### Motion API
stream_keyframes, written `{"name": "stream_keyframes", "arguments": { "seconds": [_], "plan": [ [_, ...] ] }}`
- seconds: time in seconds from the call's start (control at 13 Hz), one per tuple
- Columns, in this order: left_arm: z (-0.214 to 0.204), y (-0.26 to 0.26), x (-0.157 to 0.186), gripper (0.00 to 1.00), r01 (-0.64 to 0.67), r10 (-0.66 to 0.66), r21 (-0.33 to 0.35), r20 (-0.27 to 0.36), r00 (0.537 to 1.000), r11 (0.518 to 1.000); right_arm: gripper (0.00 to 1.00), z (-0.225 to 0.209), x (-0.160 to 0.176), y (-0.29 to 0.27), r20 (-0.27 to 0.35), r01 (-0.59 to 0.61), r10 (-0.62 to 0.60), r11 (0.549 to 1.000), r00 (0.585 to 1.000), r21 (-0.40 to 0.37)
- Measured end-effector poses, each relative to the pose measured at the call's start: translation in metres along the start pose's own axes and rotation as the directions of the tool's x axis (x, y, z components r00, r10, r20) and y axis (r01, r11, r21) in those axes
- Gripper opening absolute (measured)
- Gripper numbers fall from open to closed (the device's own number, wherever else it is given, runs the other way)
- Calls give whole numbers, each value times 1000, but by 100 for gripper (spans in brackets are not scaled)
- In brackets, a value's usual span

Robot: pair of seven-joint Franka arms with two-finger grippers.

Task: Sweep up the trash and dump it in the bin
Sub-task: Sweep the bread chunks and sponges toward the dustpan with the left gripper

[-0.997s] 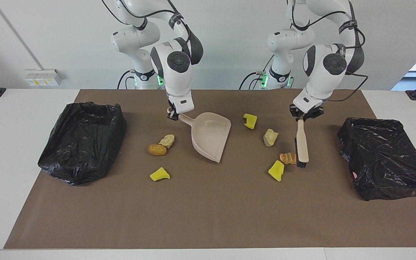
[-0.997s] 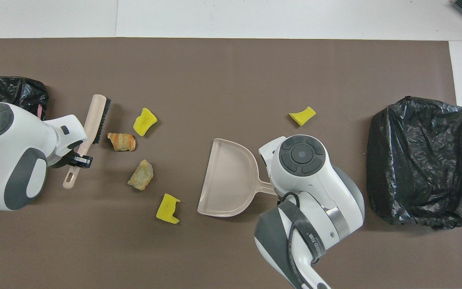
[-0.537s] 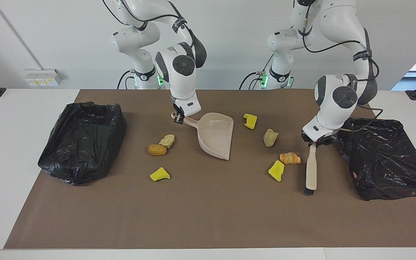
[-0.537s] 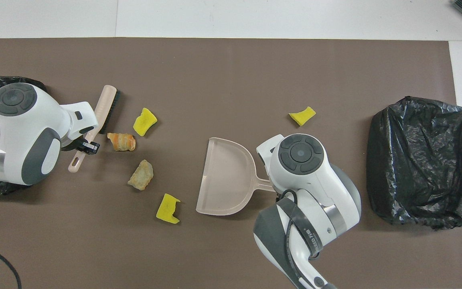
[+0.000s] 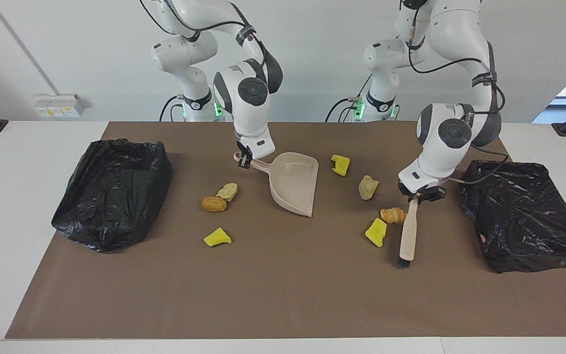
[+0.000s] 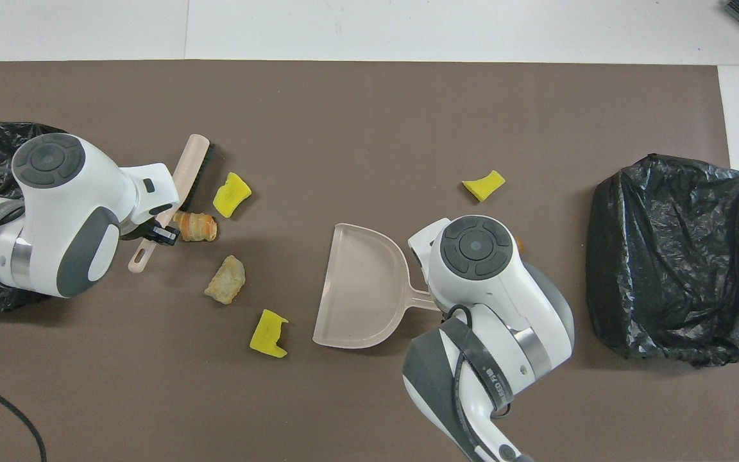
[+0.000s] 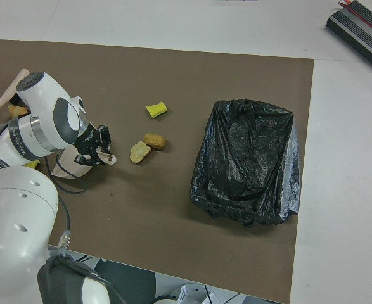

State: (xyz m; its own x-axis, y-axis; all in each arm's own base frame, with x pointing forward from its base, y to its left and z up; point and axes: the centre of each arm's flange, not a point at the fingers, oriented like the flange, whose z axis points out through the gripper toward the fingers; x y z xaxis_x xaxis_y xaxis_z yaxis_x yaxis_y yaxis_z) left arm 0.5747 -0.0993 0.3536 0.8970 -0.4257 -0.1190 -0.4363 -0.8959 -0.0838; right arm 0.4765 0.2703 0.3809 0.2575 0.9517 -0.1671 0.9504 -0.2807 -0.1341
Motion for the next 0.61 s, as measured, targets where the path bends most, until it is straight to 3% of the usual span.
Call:
{"name": "stream_keyframes", "arguments": {
  "seconds": [0.31,0.61],
  "plan": [
    [1,44,-6,26,-75,75,-6,104,992,997,33,-1,5,-5,2,2,-2,1000,1000,0],
    [-9,103,-37,26,-167,160,26,171,972,986,33,0,6,-6,3,4,-4,1000,1000,-1]
  ]
}}
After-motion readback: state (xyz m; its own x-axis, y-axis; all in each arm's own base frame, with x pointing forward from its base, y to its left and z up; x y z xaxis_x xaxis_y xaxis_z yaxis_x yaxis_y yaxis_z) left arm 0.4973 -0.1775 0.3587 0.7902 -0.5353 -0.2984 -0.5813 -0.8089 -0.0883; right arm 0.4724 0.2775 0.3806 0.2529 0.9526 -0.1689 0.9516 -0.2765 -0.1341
